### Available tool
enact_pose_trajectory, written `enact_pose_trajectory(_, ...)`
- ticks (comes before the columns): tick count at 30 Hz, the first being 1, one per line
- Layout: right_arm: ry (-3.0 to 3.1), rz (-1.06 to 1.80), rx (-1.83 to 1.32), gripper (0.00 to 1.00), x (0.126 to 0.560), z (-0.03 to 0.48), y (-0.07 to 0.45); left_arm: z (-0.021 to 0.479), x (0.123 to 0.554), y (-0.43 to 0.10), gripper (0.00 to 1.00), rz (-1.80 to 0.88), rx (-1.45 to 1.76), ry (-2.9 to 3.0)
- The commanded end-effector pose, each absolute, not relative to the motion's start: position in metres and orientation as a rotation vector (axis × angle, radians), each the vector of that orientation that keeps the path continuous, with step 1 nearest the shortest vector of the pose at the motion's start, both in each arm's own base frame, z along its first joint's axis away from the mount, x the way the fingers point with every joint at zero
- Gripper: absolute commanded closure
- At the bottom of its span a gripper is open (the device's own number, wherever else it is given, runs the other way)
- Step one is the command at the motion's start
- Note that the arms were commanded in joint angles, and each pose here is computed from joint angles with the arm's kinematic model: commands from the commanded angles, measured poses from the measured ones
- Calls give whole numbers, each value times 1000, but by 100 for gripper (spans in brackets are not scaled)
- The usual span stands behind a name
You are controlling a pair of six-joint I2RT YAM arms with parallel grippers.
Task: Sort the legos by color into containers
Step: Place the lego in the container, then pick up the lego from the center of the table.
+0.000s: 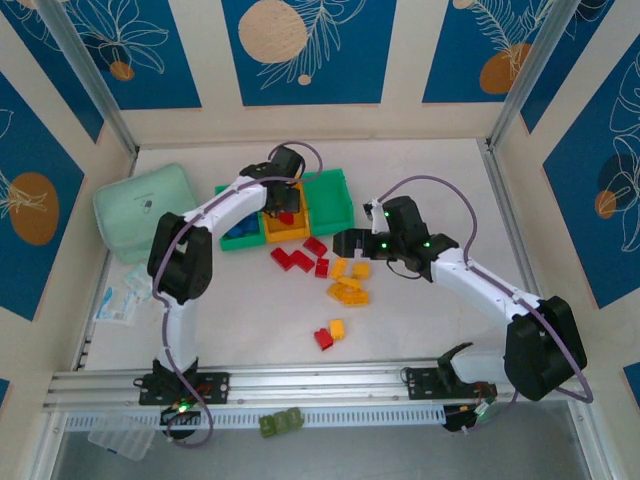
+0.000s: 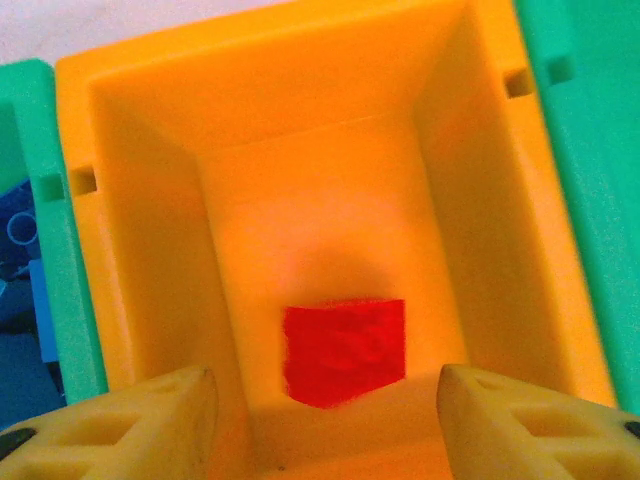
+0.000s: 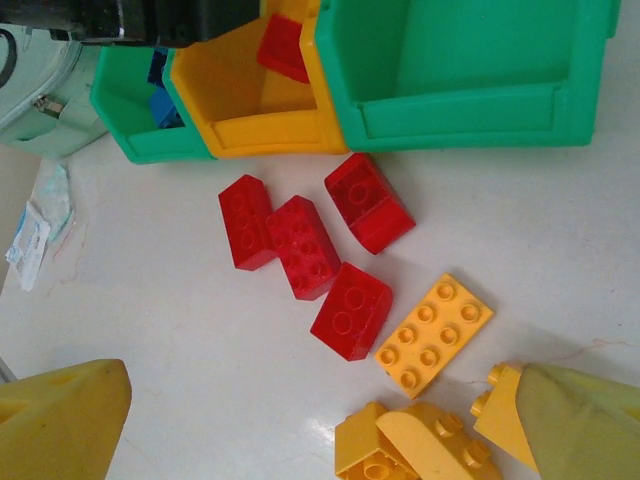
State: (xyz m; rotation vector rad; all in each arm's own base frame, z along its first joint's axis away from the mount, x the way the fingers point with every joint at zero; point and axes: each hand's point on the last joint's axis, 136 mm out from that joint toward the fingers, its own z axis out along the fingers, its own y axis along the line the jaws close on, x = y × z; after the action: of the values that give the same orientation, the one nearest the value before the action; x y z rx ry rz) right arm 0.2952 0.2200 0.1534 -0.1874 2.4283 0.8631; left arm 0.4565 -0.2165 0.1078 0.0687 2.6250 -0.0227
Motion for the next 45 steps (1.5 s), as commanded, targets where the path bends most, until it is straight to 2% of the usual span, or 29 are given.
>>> enact_pose_trajectory(1, 2405, 909, -188, 1, 297, 166, 222, 136, 452, -225, 38, -117, 111, 2599)
enact_pose_trajectory(10, 2437, 894, -130, 1, 296, 155, 203, 159, 402, -255, 36, -308, 193, 2589)
enact_pose_trajectory(18, 2537, 904, -87, 1, 279, 126, 191, 140, 328, -300, 33, -411, 336, 2664)
enact_pose_trajectory(22, 2589, 936, -11, 1, 268, 110, 184, 123, 305, -320, 33, -436, 390, 2704)
enact_pose_trajectory(28, 2609, 936, 54, 1, 260, 98, 173, 93, 287, -336, 33, -421, 414, 2781)
enact_pose_trajectory(34, 2591, 949, 81, 1, 262, 101, 166, 66, 301, -326, 35, -247, 345, 2795)
enact_pose_trajectory(45, 2579, 952, 88, 1, 262, 102, 164, 36, 311, -335, 44, -216, 309, 2824)
